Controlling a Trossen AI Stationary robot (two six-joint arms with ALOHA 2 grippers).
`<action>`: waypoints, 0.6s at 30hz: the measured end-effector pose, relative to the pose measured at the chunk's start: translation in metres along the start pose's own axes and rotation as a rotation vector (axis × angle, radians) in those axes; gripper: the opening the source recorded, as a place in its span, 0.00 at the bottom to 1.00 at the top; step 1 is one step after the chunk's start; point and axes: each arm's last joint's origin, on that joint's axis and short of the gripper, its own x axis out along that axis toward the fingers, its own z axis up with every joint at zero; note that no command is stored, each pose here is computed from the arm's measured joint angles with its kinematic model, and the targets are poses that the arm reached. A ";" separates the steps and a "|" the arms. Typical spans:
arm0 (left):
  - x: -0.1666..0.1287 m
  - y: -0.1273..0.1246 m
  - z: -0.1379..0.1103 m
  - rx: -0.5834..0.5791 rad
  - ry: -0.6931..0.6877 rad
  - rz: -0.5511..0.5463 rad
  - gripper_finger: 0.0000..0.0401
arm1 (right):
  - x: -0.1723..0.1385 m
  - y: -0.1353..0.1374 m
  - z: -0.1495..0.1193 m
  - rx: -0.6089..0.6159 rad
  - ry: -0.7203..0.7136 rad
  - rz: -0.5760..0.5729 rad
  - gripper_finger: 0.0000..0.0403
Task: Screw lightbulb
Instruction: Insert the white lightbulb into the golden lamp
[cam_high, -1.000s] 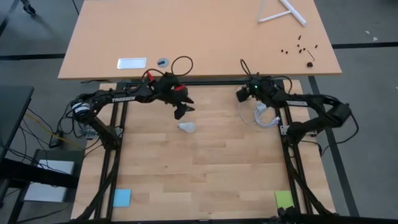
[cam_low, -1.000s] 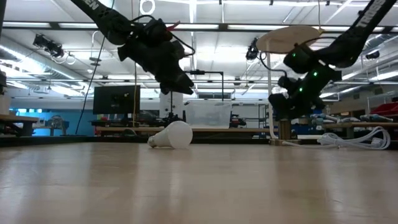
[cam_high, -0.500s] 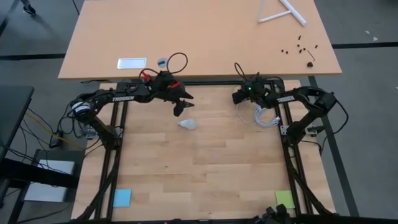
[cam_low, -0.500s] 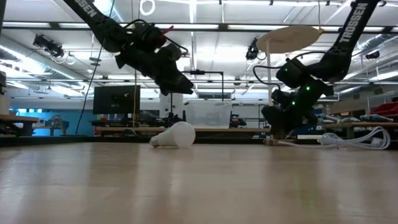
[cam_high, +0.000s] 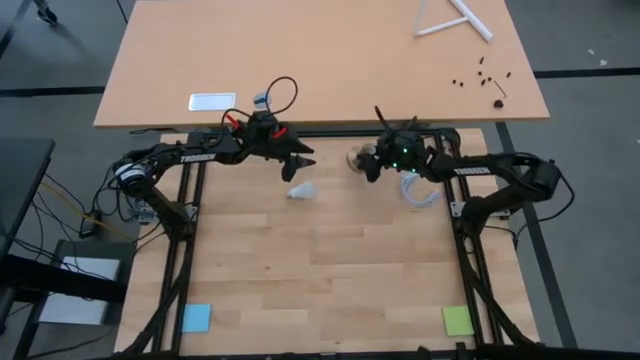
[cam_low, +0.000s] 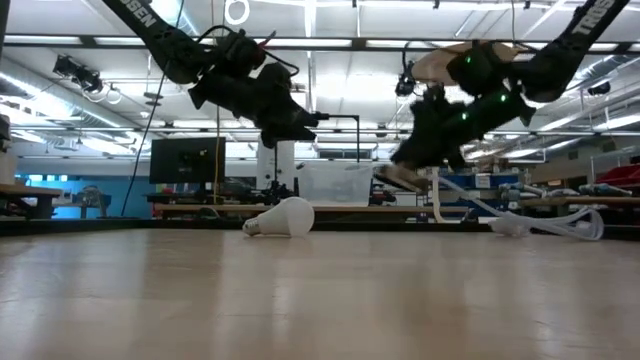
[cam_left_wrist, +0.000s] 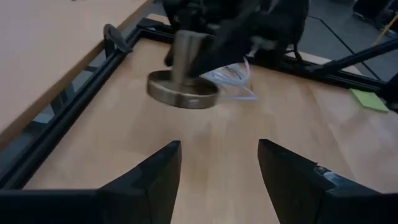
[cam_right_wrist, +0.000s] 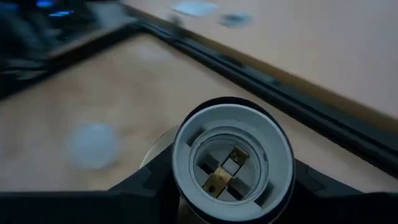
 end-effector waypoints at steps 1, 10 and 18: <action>0.002 -0.004 0.000 0.004 0.002 -0.009 0.54 | -0.002 0.006 0.002 -0.021 -0.014 0.024 0.45; 0.018 -0.035 -0.006 0.059 0.068 -0.040 0.55 | 0.007 0.040 -0.015 -0.157 0.043 0.141 0.45; 0.023 -0.049 -0.009 0.066 0.099 -0.074 0.55 | 0.023 0.070 -0.054 -0.293 0.175 0.248 0.45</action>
